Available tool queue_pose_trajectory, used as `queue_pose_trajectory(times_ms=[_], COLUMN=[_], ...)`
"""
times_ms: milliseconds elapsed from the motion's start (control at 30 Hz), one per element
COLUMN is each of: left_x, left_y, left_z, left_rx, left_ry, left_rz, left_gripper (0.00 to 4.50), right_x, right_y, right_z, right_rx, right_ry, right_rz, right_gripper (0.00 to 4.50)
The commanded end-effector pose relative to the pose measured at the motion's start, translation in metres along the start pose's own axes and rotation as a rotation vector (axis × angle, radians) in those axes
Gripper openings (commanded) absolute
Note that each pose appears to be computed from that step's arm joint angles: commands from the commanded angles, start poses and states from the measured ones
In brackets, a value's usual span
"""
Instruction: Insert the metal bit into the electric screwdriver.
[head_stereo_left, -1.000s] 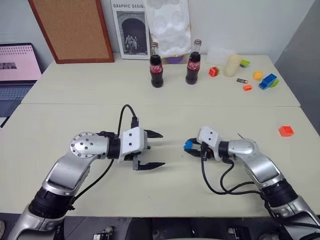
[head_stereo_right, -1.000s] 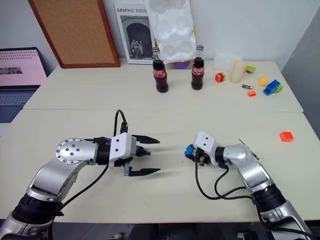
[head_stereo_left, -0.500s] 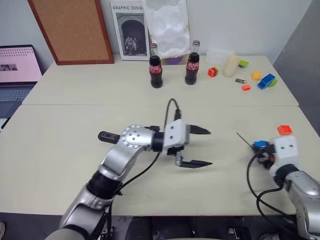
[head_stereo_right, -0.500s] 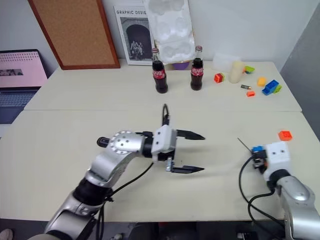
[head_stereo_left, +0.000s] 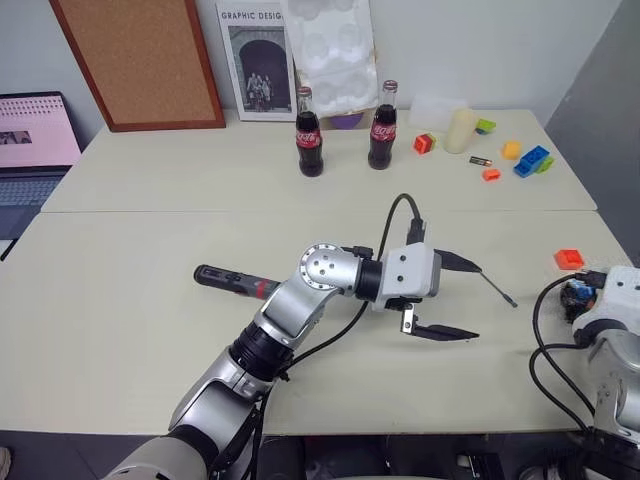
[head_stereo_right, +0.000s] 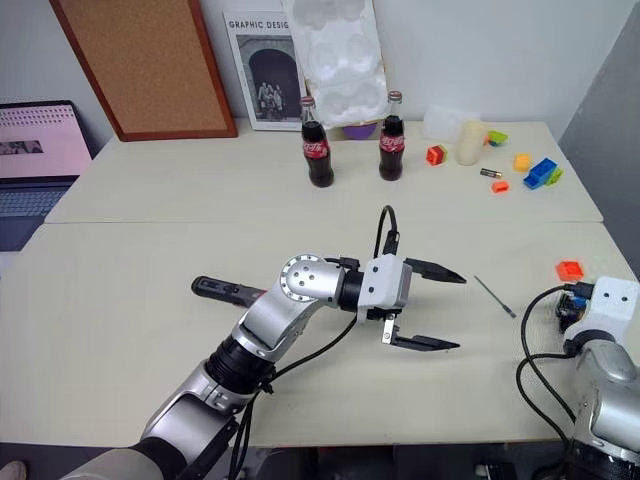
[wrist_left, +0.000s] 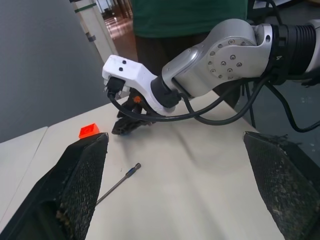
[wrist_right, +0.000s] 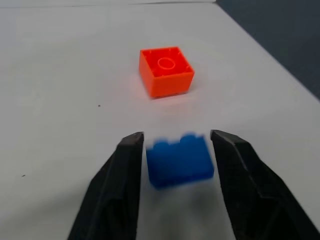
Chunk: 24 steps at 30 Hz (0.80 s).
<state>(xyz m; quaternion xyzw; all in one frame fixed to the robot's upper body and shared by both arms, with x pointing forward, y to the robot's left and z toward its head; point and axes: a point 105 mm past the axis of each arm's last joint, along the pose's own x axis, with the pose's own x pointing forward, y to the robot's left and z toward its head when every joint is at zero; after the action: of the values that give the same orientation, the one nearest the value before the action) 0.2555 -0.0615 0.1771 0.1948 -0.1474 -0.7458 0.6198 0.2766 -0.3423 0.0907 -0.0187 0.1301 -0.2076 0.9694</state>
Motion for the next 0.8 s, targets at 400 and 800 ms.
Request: queue_pose_trajectory(times_ms=[400,800], left_x=[-0.079,-0.203], left_y=[0.026,0.028], left_z=[0.002,-0.014], left_rx=[0.006,0.052], left_ry=[0.133,0.635], left_rz=[0.143,0.068], left_gripper=[4.5,4.5], right_x=[-0.085,-0.152], right_y=[0.049,0.139], right_z=[0.06,0.052], right_rx=[-0.298,-0.599], right_ry=[-0.237,-0.177], right_rz=[0.442,1.266], right_gripper=[4.45,4.45])
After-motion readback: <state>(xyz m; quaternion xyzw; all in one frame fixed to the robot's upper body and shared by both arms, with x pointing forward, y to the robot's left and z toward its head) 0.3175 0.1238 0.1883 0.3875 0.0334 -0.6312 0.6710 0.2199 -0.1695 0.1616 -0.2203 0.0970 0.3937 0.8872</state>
